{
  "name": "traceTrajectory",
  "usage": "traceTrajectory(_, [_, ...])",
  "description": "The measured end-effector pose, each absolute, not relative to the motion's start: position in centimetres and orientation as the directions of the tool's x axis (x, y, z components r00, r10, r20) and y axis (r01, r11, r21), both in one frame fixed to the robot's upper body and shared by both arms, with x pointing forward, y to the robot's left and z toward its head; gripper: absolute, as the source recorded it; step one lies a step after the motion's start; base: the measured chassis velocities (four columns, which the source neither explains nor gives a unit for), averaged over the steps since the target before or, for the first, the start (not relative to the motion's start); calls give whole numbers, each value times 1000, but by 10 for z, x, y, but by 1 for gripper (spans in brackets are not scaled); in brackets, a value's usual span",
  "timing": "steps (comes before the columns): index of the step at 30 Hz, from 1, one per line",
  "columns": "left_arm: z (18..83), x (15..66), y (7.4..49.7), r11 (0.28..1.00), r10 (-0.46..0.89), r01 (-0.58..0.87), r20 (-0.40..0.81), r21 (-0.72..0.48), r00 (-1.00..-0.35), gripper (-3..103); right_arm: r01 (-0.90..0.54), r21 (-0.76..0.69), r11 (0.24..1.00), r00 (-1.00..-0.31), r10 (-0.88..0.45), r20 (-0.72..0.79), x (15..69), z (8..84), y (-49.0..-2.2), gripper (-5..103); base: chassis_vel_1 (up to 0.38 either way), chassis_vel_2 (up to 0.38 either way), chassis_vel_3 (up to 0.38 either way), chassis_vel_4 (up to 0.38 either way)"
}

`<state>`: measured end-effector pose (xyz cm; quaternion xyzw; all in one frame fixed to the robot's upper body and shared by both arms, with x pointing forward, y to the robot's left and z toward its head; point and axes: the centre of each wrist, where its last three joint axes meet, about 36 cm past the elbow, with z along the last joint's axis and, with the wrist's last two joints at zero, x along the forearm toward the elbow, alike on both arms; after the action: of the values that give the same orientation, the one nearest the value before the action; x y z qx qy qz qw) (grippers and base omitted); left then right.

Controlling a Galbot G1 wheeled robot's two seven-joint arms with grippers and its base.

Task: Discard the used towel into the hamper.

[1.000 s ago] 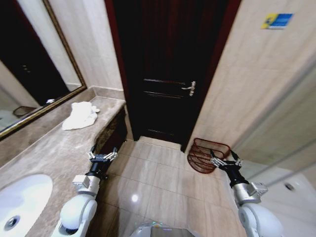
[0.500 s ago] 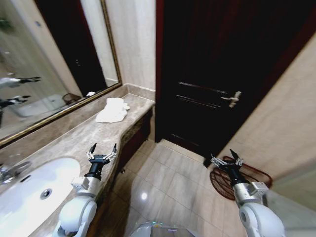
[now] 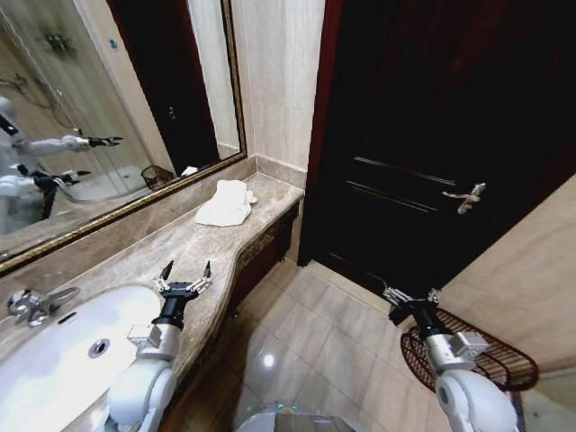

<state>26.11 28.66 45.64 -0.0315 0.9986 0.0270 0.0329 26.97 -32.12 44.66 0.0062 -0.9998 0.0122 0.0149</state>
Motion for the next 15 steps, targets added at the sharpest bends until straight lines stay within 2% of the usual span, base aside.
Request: traceTrajectory(15, [461,260,286,996,-60,-64,-71,55,-996,100,-27,-21,999,-999,-26,28,273,445,-320,100,-90,92,99,-96])
